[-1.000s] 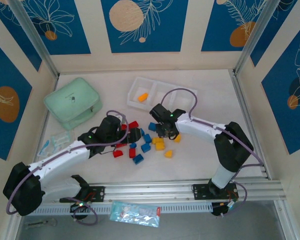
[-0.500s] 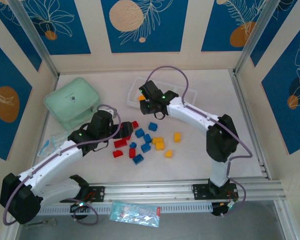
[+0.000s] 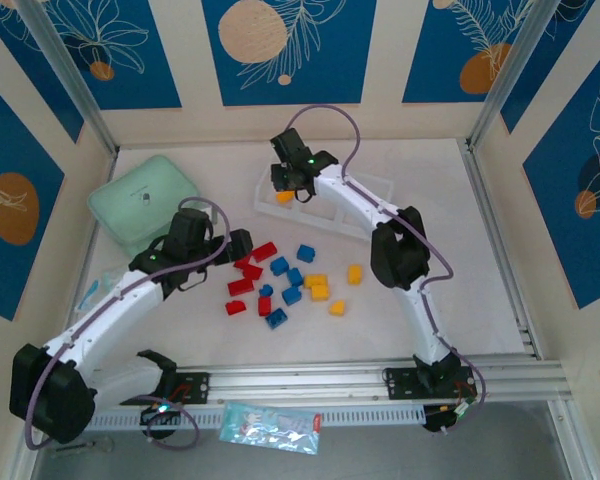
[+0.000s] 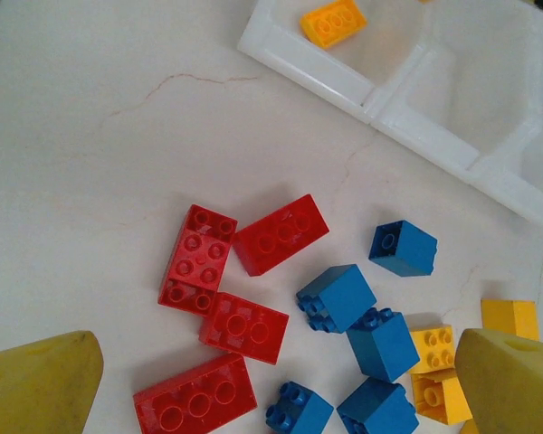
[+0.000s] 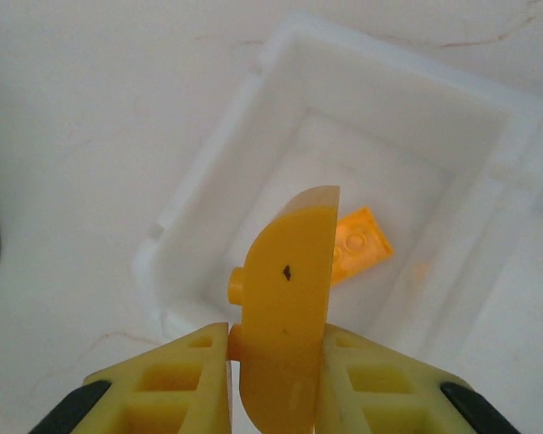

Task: Sort the legos into containers by color
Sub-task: Place the lego in the container, then pick up the lego from the center of the table.

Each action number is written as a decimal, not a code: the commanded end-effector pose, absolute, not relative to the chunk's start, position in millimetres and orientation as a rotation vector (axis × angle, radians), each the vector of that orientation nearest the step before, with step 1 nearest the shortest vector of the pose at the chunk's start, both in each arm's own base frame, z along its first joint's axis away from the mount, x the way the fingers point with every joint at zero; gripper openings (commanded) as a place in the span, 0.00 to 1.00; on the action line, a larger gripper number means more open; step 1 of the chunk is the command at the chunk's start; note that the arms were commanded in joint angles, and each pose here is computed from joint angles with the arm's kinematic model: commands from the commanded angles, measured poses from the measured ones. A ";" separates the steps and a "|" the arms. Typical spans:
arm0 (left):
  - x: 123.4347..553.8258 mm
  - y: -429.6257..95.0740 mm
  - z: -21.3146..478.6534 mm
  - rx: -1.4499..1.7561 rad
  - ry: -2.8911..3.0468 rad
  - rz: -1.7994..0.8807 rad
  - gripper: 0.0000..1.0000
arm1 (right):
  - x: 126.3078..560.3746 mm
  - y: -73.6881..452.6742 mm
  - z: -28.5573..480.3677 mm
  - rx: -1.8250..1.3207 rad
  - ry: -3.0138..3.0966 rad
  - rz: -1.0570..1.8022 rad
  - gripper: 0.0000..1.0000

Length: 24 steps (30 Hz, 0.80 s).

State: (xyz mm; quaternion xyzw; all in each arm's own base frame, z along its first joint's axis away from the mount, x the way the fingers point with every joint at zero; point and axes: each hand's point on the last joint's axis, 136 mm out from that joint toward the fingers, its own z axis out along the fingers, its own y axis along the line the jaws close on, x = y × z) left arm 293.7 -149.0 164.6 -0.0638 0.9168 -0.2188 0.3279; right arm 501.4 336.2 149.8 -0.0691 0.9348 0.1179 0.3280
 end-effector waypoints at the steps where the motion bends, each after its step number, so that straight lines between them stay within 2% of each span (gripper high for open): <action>1: 303.5 -154.1 179.6 -0.143 2.367 -0.609 0.99 | 508.9 337.2 141.5 -0.202 2.471 0.275 0.24; 4: 304.1 -153.6 179.7 -0.138 2.376 -0.600 0.99 | 516.7 334.6 134.1 -0.186 2.494 0.259 0.25; 6: 304.3 -154.0 180.6 -0.136 2.373 -0.603 0.99 | 519.5 335.1 135.5 -0.192 2.490 0.257 0.30; 8: 305.1 -153.6 180.9 -0.137 2.370 -0.602 0.99 | 520.5 335.5 144.3 -0.199 2.470 0.256 0.37; 13: 305.6 -156.5 181.6 -0.130 2.372 -0.619 0.99 | 514.2 335.5 172.0 -0.224 2.428 0.268 0.44; 19: 301.8 -165.1 187.6 -0.100 2.377 -0.680 0.99 | 485.3 328.7 203.9 -0.271 2.395 0.315 0.47; 24: 292.4 -175.8 189.9 -0.056 2.367 -0.757 0.99 | 448.4 303.0 214.2 -0.259 2.406 0.358 0.51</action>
